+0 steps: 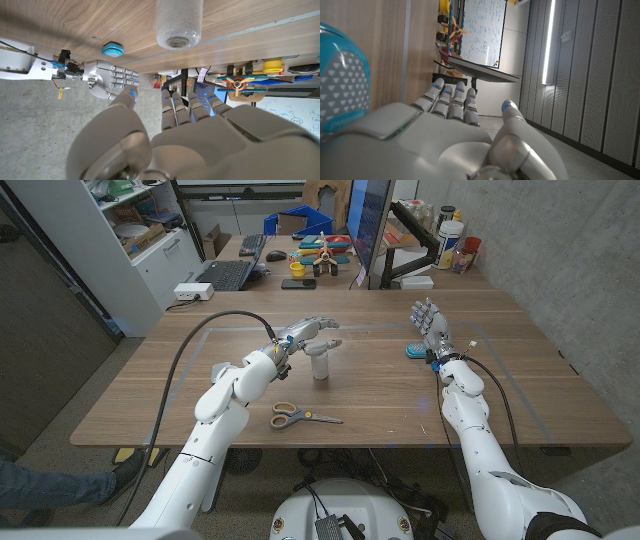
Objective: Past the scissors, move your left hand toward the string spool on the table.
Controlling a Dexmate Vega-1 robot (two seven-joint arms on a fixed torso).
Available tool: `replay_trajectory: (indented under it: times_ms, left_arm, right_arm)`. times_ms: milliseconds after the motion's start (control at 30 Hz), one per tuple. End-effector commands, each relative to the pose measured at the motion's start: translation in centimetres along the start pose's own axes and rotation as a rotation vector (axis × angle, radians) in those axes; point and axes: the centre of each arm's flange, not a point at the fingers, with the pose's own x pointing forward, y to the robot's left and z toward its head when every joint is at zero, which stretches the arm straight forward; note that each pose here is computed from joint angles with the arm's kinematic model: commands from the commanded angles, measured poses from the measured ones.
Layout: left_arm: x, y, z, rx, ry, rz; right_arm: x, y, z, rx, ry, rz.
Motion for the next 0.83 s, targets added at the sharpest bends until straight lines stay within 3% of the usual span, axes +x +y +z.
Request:
replay_trajectory:
  times_ms: [33, 833]
  left_arm:
    - [0.42, -0.65, 0.08, 0.01, 0.0, -0.031]
    - [1.15, -1.41, 0.19, 0.017, 0.003, -0.053]
  right_arm:
    - [0.14, -0.02, 0.3, -0.005, -0.005, 0.001]
    - [0.69, -0.47, 0.42, -0.009, -0.005, 0.002]
